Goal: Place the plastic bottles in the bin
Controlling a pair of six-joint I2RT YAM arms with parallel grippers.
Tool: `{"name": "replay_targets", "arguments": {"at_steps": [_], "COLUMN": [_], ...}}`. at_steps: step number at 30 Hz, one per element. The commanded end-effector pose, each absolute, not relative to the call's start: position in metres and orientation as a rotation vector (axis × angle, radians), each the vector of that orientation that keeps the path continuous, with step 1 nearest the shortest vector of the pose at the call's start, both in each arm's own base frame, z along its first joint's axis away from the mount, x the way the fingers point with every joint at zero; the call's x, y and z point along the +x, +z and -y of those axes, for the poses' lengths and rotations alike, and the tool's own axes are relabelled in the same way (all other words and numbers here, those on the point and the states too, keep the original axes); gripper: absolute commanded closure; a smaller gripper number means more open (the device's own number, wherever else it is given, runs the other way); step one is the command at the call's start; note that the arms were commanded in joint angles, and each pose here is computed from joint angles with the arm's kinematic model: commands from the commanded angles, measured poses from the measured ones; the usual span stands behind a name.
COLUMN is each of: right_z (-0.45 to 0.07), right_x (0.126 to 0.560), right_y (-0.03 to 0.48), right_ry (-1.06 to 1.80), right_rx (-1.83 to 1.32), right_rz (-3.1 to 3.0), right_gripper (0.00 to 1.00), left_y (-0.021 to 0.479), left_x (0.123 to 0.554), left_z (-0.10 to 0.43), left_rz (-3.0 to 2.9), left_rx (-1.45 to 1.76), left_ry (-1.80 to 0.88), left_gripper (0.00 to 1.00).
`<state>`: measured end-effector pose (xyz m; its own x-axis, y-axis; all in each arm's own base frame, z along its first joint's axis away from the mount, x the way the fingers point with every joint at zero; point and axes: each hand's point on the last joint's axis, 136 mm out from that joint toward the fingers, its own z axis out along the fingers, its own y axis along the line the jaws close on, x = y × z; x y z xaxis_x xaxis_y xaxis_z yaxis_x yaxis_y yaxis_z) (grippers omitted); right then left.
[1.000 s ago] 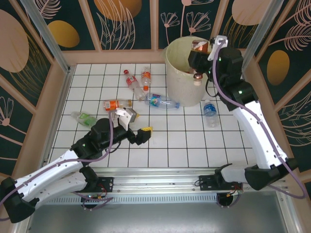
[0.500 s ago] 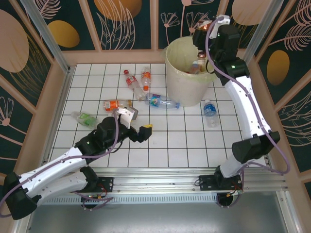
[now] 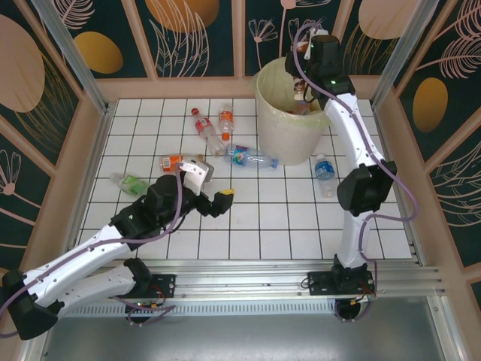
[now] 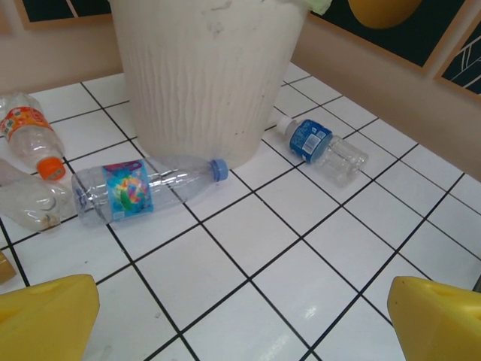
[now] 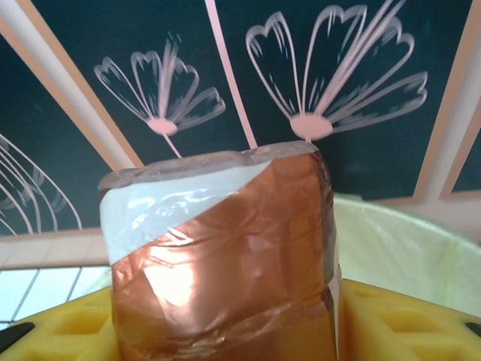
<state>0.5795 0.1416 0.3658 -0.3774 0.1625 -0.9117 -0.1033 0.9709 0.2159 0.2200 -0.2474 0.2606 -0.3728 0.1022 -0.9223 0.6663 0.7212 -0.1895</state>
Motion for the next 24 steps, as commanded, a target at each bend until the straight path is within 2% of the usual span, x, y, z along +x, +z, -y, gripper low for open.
{"name": "replay_targets", "arguments": {"at_steps": [1,12,24], "right_z": [-0.143,-0.141,-0.138], "right_x": [0.583,0.58,0.573], "right_y": [0.345,0.274,0.252], "right_ry": [0.292,0.309,0.304], "right_rx": [0.024,0.056,0.07], "right_rz": [-2.012,-2.229,-2.296], "right_gripper": [0.43,0.41,0.33], "left_y": [0.261,0.252,0.241], "left_x": [0.216,0.213,0.22], "left_z": [0.244,0.248,0.244], "left_rz": [-1.853,-1.882,-1.931], "left_rx": [0.625,0.662,0.659], "left_ry": [-0.66,-0.664,-0.591], "left_gripper": [0.02,0.01,0.01]}}
